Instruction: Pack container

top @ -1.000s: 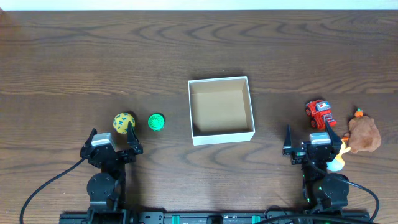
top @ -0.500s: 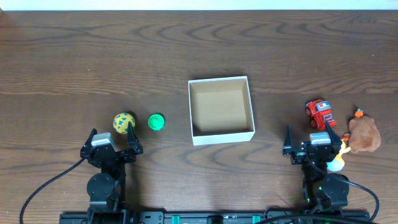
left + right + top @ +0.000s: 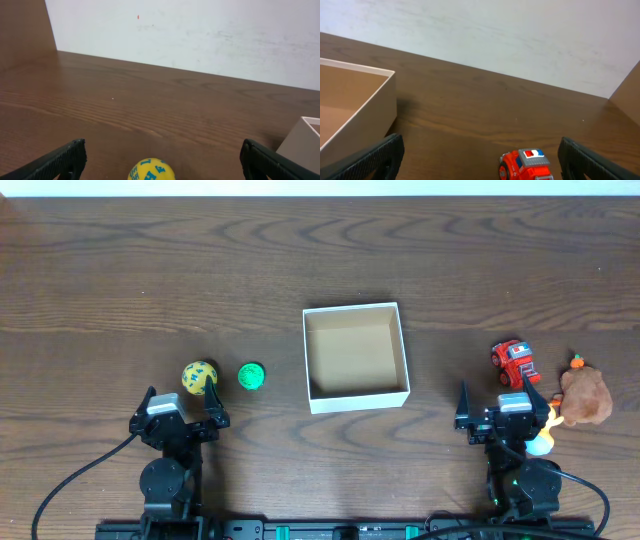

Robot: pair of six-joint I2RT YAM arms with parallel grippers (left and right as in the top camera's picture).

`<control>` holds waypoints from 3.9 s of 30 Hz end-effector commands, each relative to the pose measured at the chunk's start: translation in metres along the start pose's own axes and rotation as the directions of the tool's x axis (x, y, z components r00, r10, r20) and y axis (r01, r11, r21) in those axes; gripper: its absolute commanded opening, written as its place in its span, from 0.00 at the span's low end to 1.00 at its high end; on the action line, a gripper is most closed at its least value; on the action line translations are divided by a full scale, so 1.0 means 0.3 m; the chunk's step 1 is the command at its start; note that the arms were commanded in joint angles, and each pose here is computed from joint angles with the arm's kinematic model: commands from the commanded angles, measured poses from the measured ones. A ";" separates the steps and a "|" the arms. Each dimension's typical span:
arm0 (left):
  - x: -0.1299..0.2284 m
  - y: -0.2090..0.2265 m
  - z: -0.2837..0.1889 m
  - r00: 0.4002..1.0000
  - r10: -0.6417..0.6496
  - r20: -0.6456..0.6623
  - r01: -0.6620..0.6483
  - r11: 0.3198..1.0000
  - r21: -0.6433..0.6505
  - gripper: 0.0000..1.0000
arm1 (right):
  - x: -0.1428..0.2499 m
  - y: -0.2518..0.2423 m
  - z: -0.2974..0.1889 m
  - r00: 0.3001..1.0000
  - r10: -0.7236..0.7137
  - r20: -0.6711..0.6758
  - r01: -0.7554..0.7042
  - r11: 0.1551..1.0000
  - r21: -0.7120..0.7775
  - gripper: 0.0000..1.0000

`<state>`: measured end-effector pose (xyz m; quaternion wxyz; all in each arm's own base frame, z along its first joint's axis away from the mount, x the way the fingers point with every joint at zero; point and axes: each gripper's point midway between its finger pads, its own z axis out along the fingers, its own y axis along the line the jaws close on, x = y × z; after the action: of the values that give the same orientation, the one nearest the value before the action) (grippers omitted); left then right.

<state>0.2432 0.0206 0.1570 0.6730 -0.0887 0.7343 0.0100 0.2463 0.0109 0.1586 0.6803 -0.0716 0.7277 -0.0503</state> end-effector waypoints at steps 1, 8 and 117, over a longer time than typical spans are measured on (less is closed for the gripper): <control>0.058 0.019 0.004 0.999 0.016 -0.048 -0.018 1.000 -0.025 0.98 | 0.003 -0.001 0.000 1.000 -0.013 -0.001 0.013 1.000 -0.001 0.99; 0.058 0.019 0.004 0.999 0.016 -0.048 -0.018 1.000 -0.024 0.98 | 0.003 -0.001 0.000 1.000 -0.013 -0.001 0.013 1.000 0.000 0.99; -0.266 -0.037 0.099 0.845 -0.041 -0.533 -0.021 0.994 -0.111 0.98 | 0.384 -0.273 0.419 0.091 -0.013 -0.996 -0.157 0.987 -0.028 0.10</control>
<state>0.2787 0.0209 0.2236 0.4242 -0.1236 0.8968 0.0226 0.3559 -0.0918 0.0393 -0.0074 -0.0469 0.9989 -0.0034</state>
